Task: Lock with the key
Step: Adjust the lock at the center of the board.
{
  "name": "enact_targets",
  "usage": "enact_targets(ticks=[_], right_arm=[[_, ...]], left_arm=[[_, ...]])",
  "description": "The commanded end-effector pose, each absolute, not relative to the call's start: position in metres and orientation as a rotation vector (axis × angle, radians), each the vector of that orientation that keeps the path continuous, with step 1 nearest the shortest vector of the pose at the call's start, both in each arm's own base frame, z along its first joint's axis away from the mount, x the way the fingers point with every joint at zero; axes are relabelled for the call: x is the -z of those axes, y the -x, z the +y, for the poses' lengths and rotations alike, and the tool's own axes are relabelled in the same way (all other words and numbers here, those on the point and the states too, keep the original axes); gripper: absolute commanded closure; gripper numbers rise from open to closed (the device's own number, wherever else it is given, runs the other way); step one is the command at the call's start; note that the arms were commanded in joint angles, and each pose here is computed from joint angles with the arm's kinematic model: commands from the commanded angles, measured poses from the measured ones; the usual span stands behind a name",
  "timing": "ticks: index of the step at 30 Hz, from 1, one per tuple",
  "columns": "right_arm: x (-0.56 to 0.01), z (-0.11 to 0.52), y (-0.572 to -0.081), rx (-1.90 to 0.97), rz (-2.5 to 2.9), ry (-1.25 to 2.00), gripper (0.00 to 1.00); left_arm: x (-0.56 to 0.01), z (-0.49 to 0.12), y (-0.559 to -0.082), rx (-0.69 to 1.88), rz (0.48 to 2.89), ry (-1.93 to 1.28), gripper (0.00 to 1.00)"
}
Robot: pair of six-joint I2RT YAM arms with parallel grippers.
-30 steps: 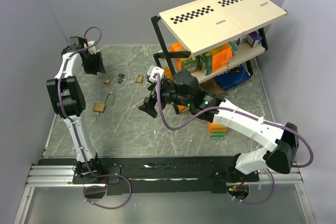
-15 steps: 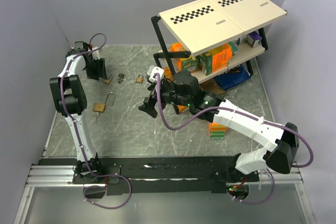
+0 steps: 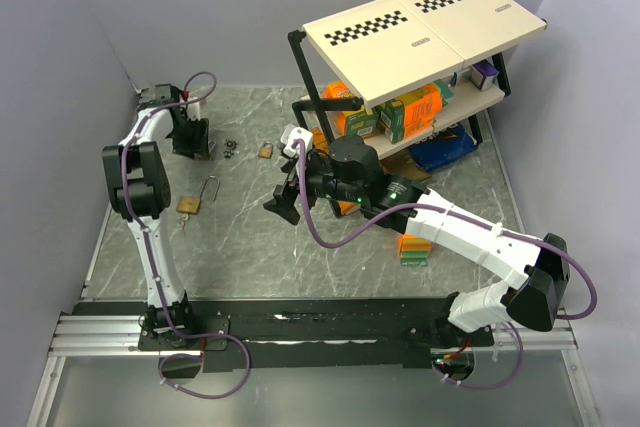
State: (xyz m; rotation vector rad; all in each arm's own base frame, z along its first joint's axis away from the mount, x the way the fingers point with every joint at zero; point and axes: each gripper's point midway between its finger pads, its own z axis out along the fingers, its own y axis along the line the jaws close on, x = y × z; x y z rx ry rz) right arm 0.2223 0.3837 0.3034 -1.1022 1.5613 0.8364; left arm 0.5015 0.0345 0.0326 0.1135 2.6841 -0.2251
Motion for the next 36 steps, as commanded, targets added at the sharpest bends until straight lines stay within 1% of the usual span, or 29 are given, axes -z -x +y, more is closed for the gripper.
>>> enact_targets(ticks=[1, 9, 14, 17, 18, 22, 29, 36], right_arm=[[-0.321, 0.38, -0.222, -0.85, 1.51, 1.072, 0.0], [-0.32, 0.377, -0.224, -0.847, 1.515, 1.063, 0.01], [-0.32, 0.376, -0.224, -0.847, 1.514, 1.062, 0.01], [-0.319, 0.375, -0.224, -0.845, 1.517, 1.061, 0.0], [-0.32, 0.375, -0.224, -0.846, 1.514, 1.059, 0.0], [-0.318, 0.373, -0.226, -0.842, 1.518, 1.054, 0.0], [-0.319, 0.372, -0.226, -0.839, 1.517, 1.052, 0.01], [-0.317, 0.37, -0.227, -0.833, 1.52, 1.049, 0.0]], left_arm=[[-0.025, 0.03, -0.505, 0.167, 2.682, -0.183, 0.46], [-0.017, 0.02, -0.508, 0.115, 2.689, -0.22, 0.5], [-0.016, 0.013, -0.514, 0.088, 2.683, -0.238, 0.55], [-0.016, 0.011, -0.518, 0.085, 2.68, -0.224, 0.6], [-0.018, 0.009, -0.521, 0.084, 2.671, -0.219, 0.63], [-0.02, 0.0, -0.526, 0.102, 2.659, -0.213, 0.66], [-0.023, -0.019, -0.53, 0.169, 2.654, -0.194, 0.66], [-0.015, -0.023, -0.517, 0.209, 2.695, -0.154, 0.64]])
